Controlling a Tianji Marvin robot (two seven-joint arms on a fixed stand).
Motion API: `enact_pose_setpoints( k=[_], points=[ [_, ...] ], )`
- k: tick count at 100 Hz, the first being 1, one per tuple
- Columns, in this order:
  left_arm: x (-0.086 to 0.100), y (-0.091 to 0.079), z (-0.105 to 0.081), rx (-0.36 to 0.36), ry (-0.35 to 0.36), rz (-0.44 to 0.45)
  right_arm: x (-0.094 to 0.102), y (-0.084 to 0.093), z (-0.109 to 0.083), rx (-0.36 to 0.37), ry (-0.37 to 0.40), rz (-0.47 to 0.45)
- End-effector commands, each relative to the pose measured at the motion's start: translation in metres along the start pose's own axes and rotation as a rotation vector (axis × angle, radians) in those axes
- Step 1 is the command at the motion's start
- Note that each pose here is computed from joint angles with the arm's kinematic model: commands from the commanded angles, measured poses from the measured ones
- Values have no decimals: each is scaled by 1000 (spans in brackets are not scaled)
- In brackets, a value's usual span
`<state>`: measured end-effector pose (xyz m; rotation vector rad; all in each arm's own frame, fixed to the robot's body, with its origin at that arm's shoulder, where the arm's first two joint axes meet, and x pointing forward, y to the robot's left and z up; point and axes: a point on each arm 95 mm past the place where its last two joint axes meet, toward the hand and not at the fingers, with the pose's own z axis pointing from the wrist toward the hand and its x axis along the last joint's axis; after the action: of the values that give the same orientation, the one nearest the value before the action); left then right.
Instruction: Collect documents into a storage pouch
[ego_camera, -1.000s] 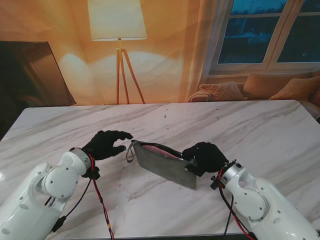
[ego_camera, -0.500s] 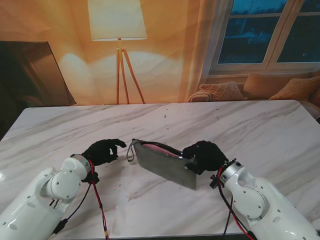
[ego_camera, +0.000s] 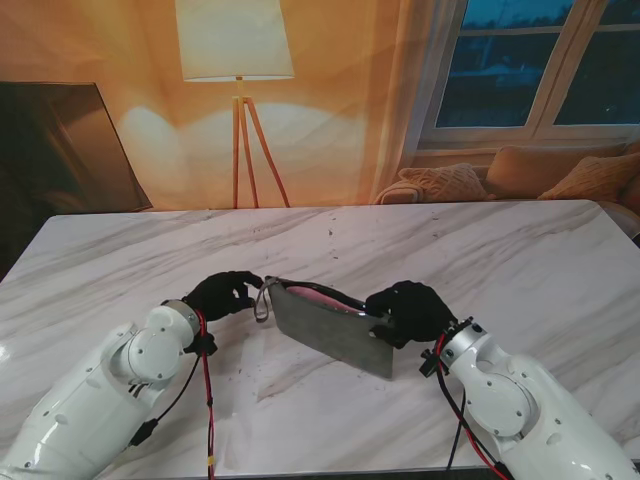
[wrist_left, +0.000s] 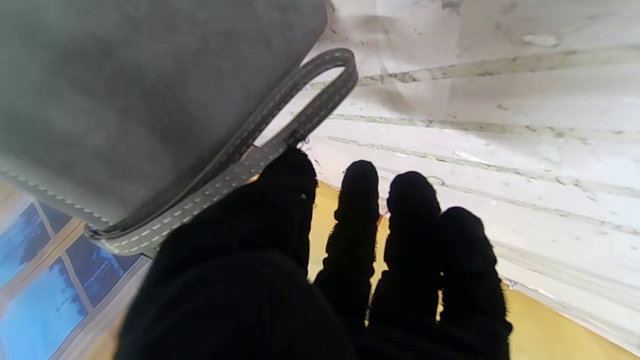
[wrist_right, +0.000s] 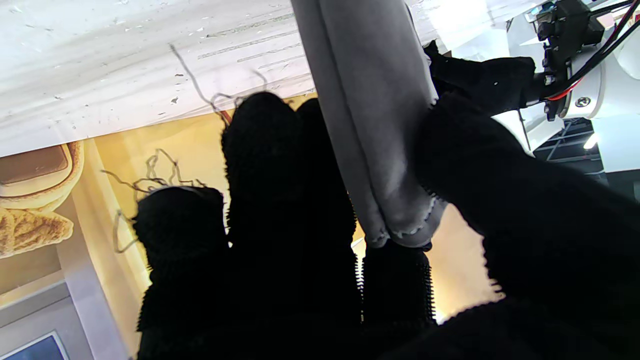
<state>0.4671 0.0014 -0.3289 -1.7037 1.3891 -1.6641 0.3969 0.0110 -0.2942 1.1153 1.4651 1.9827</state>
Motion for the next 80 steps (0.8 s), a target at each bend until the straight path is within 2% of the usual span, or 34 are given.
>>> enact_pose_setpoints(
  k=[1,34,80],
  points=[
    [4,-1,4,9,1,-4,1,-3,-1,14,-1,0],
    [0,4,18,-8,7,-45,1,-4,-1,13,2,5],
    [0,3,6,-55,40,-4,2,-6,-1,22,-17,23]
  ],
)
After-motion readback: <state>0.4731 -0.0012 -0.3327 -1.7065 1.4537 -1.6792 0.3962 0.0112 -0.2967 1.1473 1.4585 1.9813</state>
